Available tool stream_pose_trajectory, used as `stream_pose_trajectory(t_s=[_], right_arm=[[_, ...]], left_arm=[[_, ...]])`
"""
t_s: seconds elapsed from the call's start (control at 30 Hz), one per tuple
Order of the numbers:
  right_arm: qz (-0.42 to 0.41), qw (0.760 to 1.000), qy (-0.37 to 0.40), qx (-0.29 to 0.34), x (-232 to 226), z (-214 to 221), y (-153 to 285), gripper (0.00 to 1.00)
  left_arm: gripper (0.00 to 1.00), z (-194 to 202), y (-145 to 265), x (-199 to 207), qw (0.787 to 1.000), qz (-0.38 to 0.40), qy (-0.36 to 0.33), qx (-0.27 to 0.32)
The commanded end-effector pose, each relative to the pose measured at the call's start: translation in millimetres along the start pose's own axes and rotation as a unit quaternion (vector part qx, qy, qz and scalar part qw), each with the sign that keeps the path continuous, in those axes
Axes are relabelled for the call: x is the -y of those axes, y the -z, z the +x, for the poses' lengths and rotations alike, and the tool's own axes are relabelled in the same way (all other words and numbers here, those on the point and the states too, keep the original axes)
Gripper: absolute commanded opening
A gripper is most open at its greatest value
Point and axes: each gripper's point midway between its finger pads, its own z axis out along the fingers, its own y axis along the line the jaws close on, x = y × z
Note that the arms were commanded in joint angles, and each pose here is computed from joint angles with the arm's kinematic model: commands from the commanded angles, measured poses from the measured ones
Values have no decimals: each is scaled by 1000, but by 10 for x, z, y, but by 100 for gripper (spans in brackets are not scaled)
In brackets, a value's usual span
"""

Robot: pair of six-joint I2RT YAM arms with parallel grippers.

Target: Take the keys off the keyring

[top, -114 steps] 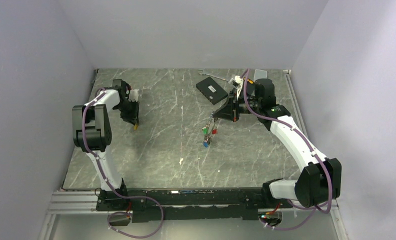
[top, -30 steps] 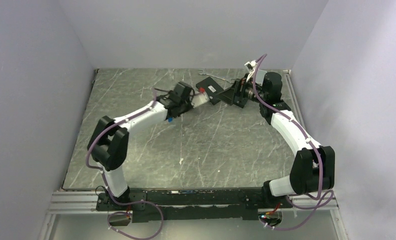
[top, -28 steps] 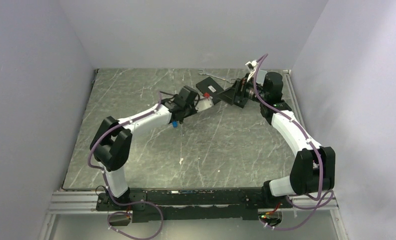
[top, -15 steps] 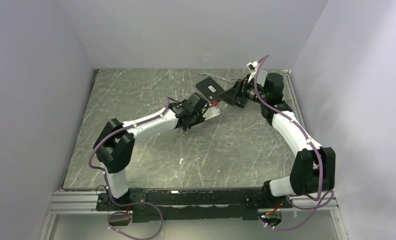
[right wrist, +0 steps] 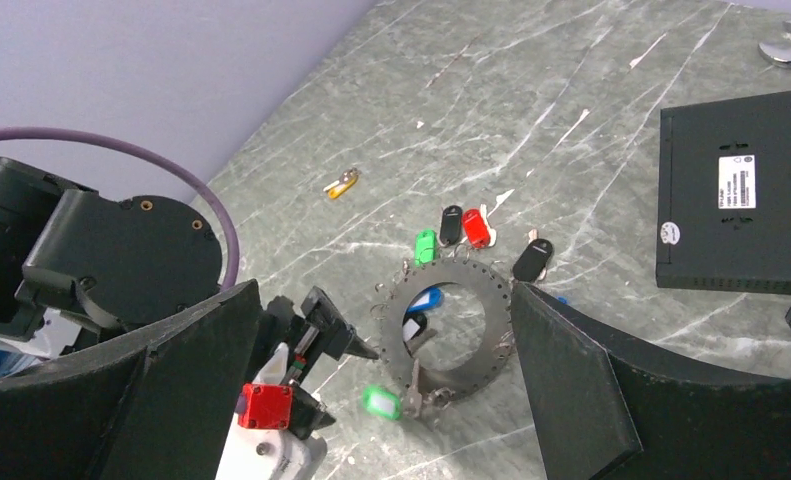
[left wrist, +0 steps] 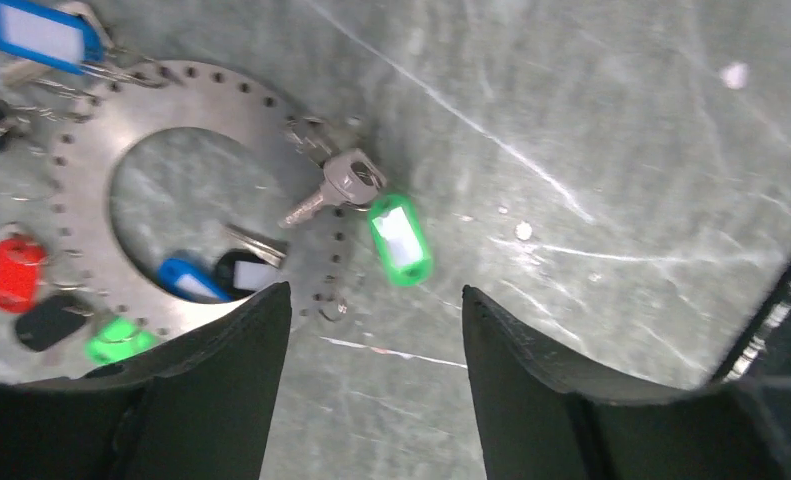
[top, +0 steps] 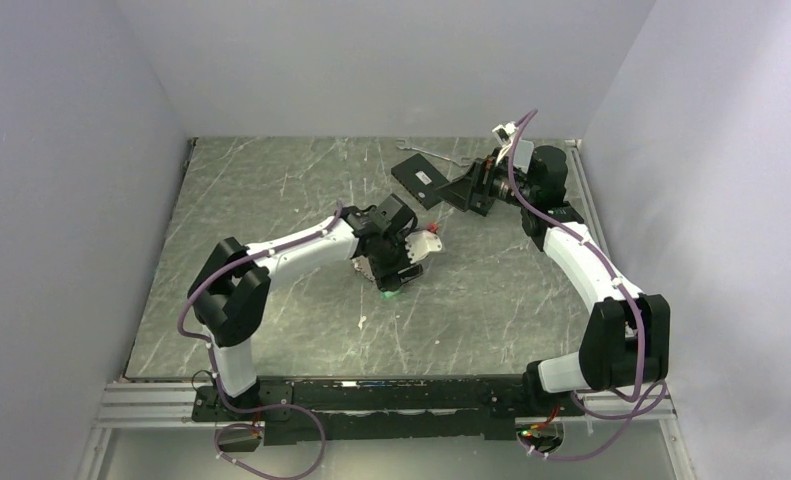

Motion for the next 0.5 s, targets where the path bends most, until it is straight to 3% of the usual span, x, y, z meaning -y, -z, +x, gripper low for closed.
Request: stream_pose_trajectory(t_s=[0.0,0.13,0.23,0.37,0.47], right_arm=[[-19,999,30,16,-104,-106,42,100],[-19,999,31,15,-97,-97,45,100],[-19,999,32,14,-90,-85,45,100],[-16,999,37,12,-75,-82,47,100],[-6,999,44,7,-34,-103,56,100]], left_arm=[[69,-219,337,217,995,82,29,52],[75,-297,545,66,991,88,60,84],[84,-323,757,-160,981,96,113,126],[99,-213,1047,-645,966,64,181,173],[100,-63,1316,-1011,949,37,233,209]])
